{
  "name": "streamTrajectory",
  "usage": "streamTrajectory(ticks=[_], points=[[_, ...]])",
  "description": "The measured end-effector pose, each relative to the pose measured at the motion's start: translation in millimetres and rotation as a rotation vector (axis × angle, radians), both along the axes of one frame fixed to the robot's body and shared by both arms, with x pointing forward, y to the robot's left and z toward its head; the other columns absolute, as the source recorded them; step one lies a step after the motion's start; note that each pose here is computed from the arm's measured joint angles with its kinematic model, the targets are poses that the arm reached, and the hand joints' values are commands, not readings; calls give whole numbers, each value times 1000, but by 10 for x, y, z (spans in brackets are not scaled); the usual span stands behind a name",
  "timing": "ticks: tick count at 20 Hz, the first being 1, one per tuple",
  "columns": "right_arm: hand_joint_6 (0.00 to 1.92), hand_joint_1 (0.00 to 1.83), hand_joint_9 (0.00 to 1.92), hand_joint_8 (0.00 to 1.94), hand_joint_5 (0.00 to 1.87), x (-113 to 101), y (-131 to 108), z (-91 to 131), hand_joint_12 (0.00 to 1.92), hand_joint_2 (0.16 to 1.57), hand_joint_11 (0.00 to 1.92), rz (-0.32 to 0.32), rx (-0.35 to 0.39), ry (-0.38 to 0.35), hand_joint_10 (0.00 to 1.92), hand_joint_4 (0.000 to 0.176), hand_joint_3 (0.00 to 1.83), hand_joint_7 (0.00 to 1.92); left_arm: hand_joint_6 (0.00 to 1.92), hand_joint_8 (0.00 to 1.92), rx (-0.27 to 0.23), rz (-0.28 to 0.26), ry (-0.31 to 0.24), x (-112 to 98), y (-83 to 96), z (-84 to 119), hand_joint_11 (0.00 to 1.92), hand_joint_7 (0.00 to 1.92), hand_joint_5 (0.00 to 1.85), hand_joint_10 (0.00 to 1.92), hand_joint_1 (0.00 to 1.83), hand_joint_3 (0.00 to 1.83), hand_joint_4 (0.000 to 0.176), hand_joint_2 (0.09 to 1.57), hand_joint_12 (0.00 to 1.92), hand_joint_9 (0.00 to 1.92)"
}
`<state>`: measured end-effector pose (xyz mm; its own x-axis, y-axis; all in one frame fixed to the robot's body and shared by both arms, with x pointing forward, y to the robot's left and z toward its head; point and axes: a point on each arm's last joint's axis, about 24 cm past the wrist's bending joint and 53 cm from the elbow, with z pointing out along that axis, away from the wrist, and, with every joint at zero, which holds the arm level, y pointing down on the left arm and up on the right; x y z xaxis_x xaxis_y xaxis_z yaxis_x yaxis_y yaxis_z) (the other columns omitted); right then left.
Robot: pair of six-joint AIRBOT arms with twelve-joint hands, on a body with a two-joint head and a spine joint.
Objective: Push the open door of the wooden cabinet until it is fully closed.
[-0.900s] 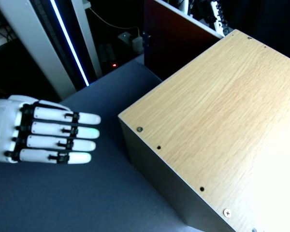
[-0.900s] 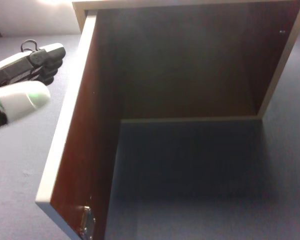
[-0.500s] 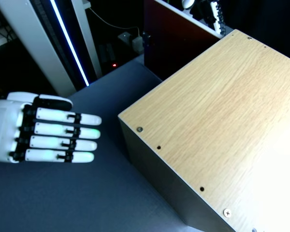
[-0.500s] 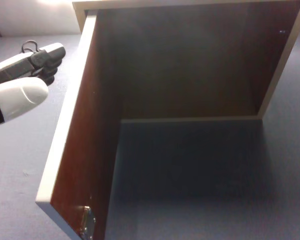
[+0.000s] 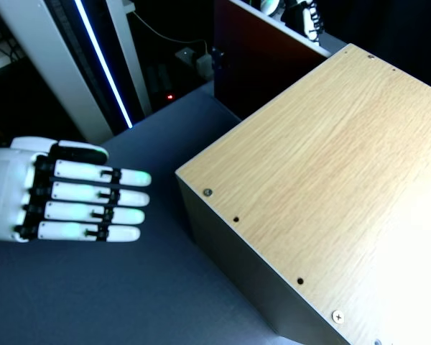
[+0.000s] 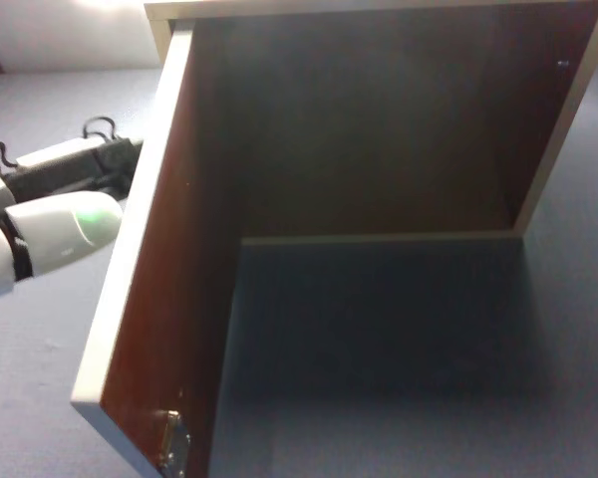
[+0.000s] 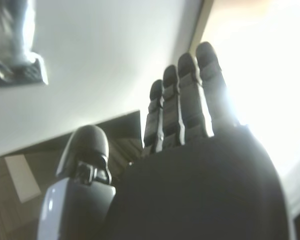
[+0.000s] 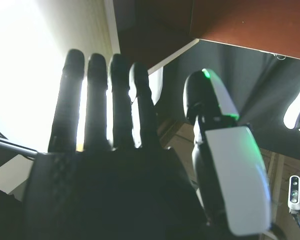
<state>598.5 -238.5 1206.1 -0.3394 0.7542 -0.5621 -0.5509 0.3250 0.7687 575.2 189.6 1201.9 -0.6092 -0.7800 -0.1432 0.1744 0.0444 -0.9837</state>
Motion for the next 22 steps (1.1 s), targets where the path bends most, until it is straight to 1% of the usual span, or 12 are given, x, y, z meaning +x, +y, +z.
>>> streamTrajectory(ticks=[1, 2, 3, 4, 5, 6, 7, 8, 10, 15, 19, 22], points=[[0, 471, 363, 3, 358, 3, -2, -4, 32, 1337, 344, -1, -1, 2, 4, 0, 1, 404, 3, 5, 3, -4, 0, 2, -18, 1, 207, 246, 183, 7, 0, 14, 12, 1469, 46, 253], [1, 472, 373, 6, 360, 1, -1, -1, 35, 1337, 353, -1, 0, 1, 8, 0, 1, 413, 0, 0, 5, -11, -5, 10, -38, 10, 180, 215, 157, 1, 0, 18, 8, 1488, 32, 211], [0, 489, 381, 5, 357, 0, 1, -1, 36, 1331, 363, 0, 0, 1, 8, 0, 0, 416, 1, 0, 11, -24, -9, 16, -71, 2, 187, 203, 155, 0, 0, 18, 8, 1492, 33, 202], [0, 497, 379, 3, 357, 0, 2, -4, 33, 1333, 362, 1, 0, 1, 6, 0, 0, 413, 0, 0, 10, -37, -12, 21, -123, 0, 175, 180, 141, 0, 0, 18, 1, 1501, 26, 191], [3, 521, 387, 4, 366, 0, 3, -7, 34, 1329, 372, 0, 2, 2, 7, 0, 0, 421, 0, 0, 11, -49, -17, 22, -165, 2, 164, 170, 127, 0, 0, 16, 6, 1502, 20, 182], [3, 493, 393, 5, 372, -1, 6, -10, 31, 1322, 374, 1, 0, 3, 6, 0, 0, 429, 0, 0, 15, -72, -17, 18, -253, -13, 160, 164, 121, 0, 0, 14, 4, 1503, 17, 171], [2, 487, 388, 3, 370, -1, 6, -10, 25, 1320, 366, 1, 0, 3, 3, 0, 0, 427, 0, 1, 15, -79, -20, 15, -280, -11, 170, 165, 120, 2, 0, 12, 8, 1502, 21, 175], [4, 485, 383, 2, 377, -1, 4, -7, 23, 1320, 362, 1, 2, 1, 1, 0, 0, 425, 0, 1, 21, -101, -23, -8, -345, -34, 174, 165, 114, 4, 0, 9, 2, 1497, 22, 178], [3, 516, 383, 1, 376, 3, 0, -9, 23, 1321, 371, -2, 2, 3, 1, 0, 0, 425, 2, 8, 29, -123, -16, -27, -419, -87, 189, 184, 117, 8, 0, 6, 2, 1493, 27, 192], [1, 515, 377, 2, 369, 0, 4, -8, 19, 1318, 372, 0, 1, 2, 3, 0, 0, 415, 3, 5, 25, -140, -21, 7, -515, -100, 161, 187, 127, 6, 0, 4, 0, 1497, 13, 191], [0, 527, 376, 0, 363, 1, 2, -8, 15, 1313, 374, -1, 1, 2, 0, 0, 0, 415, 0, 0, 27, -171, -29, -14, -627, -120, 133, 159, 113, 0, 0, 4, 0, 1501, 1, 160], [1, 519, 380, 5, 367, 3, 1, -9, 9, 1314, 365, -1, 2, 3, 2, 0, 0, 429, 2, 7, 10, -162, -37, 41, -635, -87, 122, 177, 114, 3, 0, 5, 0, 1507, 0, 167]])
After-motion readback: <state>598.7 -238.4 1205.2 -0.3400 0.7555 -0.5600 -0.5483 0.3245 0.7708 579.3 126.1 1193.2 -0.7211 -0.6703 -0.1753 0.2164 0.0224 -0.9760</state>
